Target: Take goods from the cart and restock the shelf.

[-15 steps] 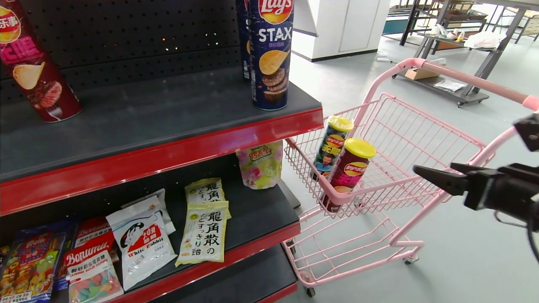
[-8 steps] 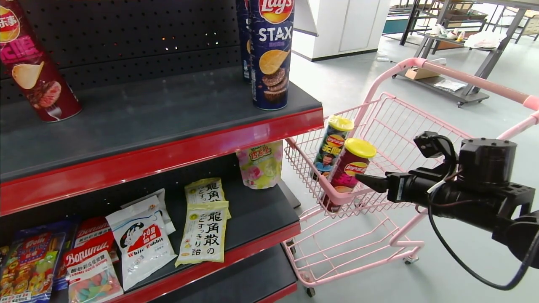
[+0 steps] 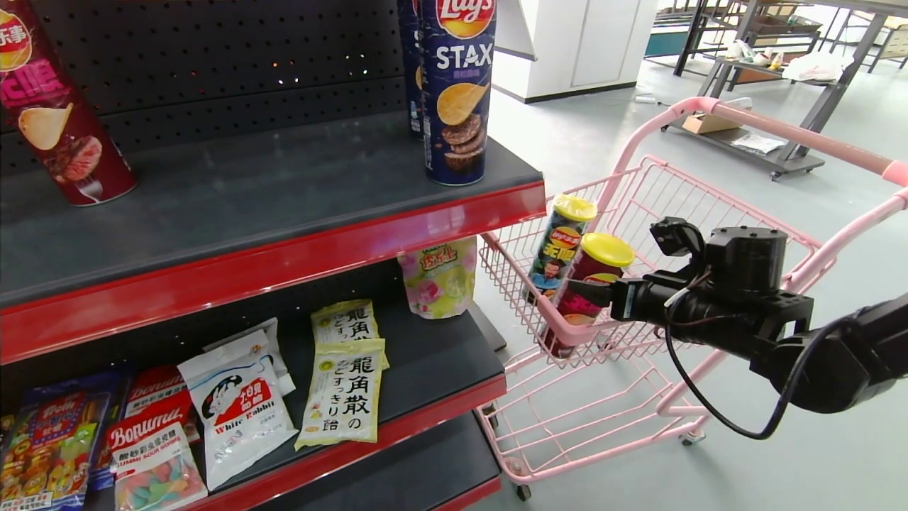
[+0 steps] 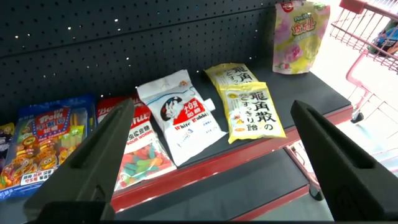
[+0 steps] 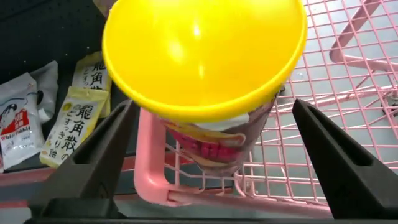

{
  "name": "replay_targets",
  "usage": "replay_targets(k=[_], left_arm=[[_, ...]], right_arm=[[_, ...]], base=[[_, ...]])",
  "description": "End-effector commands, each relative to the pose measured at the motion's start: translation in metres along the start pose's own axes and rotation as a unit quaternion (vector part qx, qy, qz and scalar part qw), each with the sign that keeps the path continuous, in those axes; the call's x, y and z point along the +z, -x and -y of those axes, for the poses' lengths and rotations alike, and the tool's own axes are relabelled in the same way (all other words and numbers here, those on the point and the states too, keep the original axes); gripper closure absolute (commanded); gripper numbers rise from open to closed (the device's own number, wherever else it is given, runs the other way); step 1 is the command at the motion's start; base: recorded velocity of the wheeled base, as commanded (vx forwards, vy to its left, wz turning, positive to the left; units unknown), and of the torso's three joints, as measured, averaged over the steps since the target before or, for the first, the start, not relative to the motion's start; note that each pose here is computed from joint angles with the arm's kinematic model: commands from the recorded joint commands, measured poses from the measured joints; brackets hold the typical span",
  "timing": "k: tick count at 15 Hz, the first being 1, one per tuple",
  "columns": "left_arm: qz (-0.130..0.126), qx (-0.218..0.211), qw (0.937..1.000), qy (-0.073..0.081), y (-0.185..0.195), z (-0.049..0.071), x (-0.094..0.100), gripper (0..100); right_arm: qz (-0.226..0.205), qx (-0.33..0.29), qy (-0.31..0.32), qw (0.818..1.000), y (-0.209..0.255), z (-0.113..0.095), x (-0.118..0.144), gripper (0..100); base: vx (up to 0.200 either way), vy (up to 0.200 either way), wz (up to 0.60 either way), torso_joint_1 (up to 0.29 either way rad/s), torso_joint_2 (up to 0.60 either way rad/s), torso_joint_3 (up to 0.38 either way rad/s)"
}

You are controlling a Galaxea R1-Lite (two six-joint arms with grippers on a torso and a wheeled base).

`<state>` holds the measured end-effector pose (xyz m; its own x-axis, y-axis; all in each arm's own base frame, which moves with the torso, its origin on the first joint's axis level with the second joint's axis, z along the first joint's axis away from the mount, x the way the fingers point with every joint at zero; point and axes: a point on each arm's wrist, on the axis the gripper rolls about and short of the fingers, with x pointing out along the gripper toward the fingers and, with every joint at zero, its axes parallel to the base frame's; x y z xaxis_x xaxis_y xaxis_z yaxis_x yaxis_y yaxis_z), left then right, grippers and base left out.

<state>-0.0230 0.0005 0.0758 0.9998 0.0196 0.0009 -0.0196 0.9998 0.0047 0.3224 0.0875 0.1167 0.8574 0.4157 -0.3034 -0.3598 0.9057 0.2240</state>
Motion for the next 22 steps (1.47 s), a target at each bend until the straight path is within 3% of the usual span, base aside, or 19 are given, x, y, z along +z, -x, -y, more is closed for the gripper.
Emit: replay_targets(k=[1,7,8,13,22], left_arm=[[0.0,0.0,1.0,0.0,0.0,0.0,0.0,0],[0.0,0.0,1.0,0.0,0.0,0.0,0.0,0],[0.0,0.0,1.0,0.0,0.0,0.0,0.0,0],[0.0,0.0,1.0,0.0,0.0,0.0,0.0,0],[0.0,0.0,1.0,0.0,0.0,0.0,0.0,0]], right_arm=[[-0.009,0.0,-0.004,1.0,-0.013,0.002,-0.006,0],[-0.002,-0.005,-0.018,1.0,-0.035,0.006,-0.005,0],[0.001,-0.009,-0.019,1.0,-0.036,0.006,-0.004,100],[0.003,-0.011,-0.02,1.0,-0.032,0.006,-0.003,100],[0.158,-0.044,0.054,0.985,0.019,0.022,0.092,100]], base=[[0.0,0.0,0.0,0.0,0.0,0.0],[0.0,0.0,0.0,0.0,0.0,0.0],[0.0,0.0,0.0,0.0,0.0,0.0],[0.0,0.0,0.0,0.0,0.0,0.0],[0.0,0.0,0.0,0.0,0.0,0.0]])
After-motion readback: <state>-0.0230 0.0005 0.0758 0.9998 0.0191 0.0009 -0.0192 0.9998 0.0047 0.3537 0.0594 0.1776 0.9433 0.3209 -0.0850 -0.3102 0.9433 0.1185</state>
